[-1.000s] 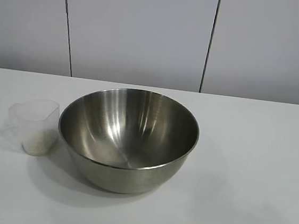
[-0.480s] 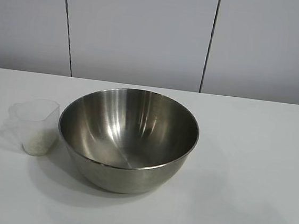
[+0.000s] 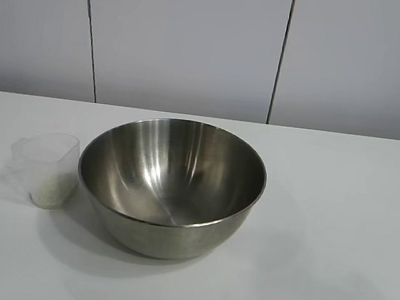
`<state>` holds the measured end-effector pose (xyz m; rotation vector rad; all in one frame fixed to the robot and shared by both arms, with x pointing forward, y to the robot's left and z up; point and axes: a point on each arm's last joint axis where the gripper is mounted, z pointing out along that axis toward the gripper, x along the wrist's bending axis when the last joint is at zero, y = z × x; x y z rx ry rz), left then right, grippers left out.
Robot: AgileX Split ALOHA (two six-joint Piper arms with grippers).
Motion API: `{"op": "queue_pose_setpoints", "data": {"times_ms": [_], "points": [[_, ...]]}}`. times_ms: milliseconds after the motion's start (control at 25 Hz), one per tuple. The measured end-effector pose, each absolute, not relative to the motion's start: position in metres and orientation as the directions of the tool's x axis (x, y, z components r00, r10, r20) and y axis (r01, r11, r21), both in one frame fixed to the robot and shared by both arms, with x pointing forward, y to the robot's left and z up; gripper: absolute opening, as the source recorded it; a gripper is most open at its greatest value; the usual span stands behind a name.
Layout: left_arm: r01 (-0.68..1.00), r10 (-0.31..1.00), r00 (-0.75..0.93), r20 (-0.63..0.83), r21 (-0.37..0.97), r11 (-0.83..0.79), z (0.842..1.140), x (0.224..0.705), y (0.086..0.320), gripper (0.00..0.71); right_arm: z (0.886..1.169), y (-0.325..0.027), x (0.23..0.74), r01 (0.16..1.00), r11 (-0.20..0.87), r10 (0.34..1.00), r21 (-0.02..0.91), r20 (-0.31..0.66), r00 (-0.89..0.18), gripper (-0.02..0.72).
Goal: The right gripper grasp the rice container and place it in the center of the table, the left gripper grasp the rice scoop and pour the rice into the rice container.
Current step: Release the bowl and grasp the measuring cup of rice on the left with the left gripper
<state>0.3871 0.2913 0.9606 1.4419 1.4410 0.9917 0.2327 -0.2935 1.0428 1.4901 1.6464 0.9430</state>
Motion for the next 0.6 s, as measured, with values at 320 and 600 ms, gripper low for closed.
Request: {"op": "queue_pose_setpoints", "data": {"times_ms": [320,600], "points": [[0.357,0.987,0.139,-0.084,0.934,0.029,0.916,0.423,0.275,0.577,1.043,-0.293,0.233,0.476,0.067,0.996,0.877,-0.033,-0.080,0.494],[0.532,0.976,0.164,-0.144,0.846,0.036,0.854,0.439,0.270,0.567,1.043,-0.293,0.233,0.476,0.067,0.996,0.877,-0.033,-0.080,0.494]]}}
